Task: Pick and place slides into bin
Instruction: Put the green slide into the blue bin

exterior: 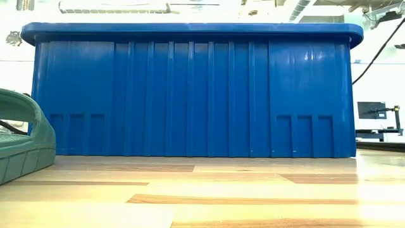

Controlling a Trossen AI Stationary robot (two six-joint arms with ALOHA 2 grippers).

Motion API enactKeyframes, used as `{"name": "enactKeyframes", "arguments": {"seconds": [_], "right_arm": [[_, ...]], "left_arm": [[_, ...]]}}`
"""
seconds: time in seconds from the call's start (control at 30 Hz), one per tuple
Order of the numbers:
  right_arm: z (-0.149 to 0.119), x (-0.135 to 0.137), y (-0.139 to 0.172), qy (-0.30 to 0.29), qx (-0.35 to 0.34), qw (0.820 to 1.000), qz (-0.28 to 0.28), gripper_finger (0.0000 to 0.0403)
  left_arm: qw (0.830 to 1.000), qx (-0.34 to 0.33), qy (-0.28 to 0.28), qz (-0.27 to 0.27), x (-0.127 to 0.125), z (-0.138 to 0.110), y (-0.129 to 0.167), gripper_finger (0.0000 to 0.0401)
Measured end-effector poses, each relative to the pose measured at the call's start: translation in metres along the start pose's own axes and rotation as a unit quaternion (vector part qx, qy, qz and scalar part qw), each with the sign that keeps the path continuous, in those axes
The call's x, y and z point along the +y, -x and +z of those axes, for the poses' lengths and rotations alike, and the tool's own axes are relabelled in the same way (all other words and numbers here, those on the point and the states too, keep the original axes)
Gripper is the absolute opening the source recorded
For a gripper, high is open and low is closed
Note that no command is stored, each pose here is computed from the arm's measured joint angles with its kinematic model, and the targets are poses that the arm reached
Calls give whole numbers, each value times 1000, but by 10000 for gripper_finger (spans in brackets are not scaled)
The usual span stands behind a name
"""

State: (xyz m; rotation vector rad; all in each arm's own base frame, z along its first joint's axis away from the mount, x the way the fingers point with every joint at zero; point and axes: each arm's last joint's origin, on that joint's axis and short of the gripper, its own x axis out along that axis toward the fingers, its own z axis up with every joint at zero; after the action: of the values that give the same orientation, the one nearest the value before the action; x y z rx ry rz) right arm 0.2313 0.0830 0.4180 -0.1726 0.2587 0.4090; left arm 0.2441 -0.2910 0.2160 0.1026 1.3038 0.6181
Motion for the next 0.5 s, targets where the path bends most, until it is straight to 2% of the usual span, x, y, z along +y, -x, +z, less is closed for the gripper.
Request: {"name": "enactKeyframes", "arguments": {"seconds": [0.3, 0.5], "right_arm": [[-1, 0, 0, 2, 4, 1000, 0, 249], [-2, 0, 0, 2, 10, 1000, 1, 249]], "left_arm": [[999, -30, -10, 12, 2, 10, -4, 139], [999, -38, -13, -11, -3, 11, -4, 139]]}}
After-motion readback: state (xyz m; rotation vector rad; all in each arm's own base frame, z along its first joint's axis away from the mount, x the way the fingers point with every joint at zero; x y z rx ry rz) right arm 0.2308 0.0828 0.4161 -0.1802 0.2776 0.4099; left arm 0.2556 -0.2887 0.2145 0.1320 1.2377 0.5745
